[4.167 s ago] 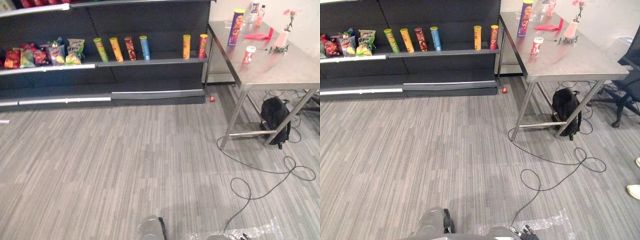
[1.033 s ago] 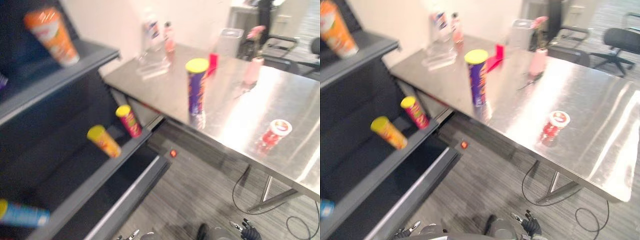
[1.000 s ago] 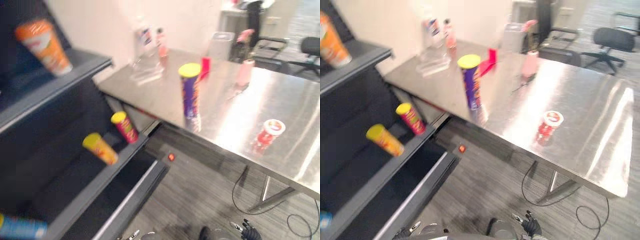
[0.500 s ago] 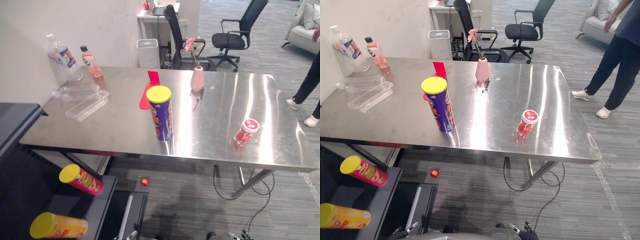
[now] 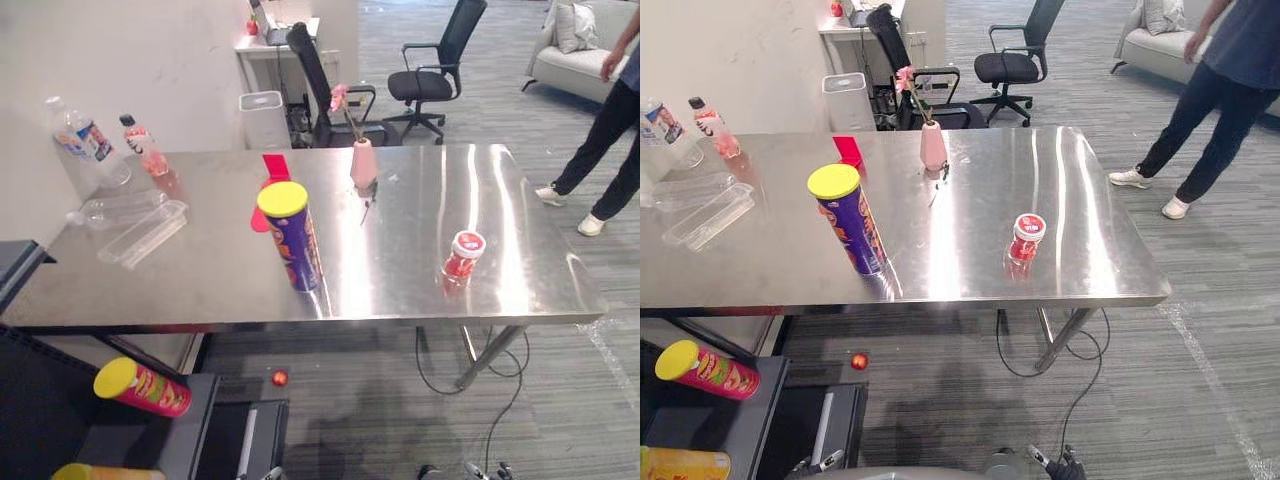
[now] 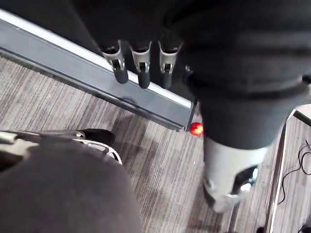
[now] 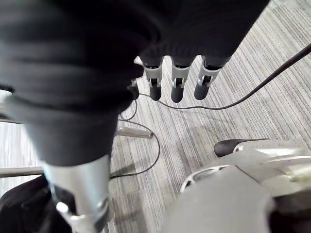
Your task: Put the gum and the chips on the shelf.
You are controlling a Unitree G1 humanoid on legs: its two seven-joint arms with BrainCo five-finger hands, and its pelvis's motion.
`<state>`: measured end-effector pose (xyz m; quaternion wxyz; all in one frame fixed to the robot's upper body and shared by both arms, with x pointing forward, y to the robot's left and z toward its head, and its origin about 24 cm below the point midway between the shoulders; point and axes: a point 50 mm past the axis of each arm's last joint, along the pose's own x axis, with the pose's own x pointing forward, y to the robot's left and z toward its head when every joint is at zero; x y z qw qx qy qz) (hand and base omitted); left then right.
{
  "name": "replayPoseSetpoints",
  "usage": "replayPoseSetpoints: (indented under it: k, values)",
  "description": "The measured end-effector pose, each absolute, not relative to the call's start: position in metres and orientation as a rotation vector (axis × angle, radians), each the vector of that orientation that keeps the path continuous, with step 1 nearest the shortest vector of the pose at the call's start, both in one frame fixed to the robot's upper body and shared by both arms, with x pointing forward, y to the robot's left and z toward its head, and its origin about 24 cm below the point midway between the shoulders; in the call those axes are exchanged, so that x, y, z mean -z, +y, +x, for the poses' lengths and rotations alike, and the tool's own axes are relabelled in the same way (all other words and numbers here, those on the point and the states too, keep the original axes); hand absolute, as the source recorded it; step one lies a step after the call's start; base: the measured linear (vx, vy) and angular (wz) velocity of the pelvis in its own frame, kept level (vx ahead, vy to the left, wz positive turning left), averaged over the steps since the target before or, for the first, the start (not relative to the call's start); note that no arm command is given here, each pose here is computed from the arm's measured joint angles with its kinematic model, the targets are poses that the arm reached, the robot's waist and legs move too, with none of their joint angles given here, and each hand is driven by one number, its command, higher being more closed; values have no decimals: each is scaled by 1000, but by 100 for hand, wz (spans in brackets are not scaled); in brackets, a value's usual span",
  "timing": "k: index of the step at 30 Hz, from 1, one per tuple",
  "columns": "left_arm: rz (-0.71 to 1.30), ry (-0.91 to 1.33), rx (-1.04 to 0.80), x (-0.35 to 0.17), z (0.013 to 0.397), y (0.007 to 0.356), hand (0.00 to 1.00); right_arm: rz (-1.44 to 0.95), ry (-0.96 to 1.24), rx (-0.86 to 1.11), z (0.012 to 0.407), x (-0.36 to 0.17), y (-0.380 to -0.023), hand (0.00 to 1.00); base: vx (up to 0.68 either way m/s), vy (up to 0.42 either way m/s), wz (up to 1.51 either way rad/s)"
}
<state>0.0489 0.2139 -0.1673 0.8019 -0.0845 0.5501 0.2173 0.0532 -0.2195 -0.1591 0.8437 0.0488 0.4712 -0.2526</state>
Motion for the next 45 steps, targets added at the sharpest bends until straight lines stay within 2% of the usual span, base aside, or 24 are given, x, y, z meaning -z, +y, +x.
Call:
replayPoseSetpoints:
  k: [4, 9, 12, 15, 18, 25, 29, 34, 40, 45]
  values:
    - [-181, 1191, -478, 167, 45, 217, 0, 134, 986, 615, 56, 159, -218, 0, 65, 21, 3]
    - [-177, 1183, -496, 166, 41, 221, 0, 218, 962, 876, 49, 156, -238, 0, 42, 13, -3]
    - [-205, 1158, -538, 163, 38, 228, 0, 303, 841, 1110, 52, 144, -266, 0, 16, 2, -6]
    - [-219, 1151, -536, 162, 37, 229, 0, 317, 734, 1228, 55, 130, -293, 0, -24, -4, -9]
    - [-239, 1142, -549, 162, 36, 228, 0, 278, 593, 1323, 64, 107, -327, 0, -39, -5, -14]
    - [-267, 1165, -564, 164, 25, 221, 0, 253, 383, 1463, 69, 71, -371, 0, -5, -15, -7]
    - [-275, 1176, -568, 165, 21, 217, 0, 201, 208, 1443, 89, 39, -388, 0, 0, -20, -9]
    - [-269, 1187, -574, 165, 20, 217, 0, 24, -3, 1276, 128, -12, -389, 0, -14, -30, -8]
    - [-250, 1161, -551, 163, 29, 218, 0, -212, -192, 938, 170, -65, -362, 0, -7, -26, -3]
    - [-224, 1164, -554, 162, 29, 221, 0, -248, -321, 725, 189, -94, -334, 0, -7, -18, -3]
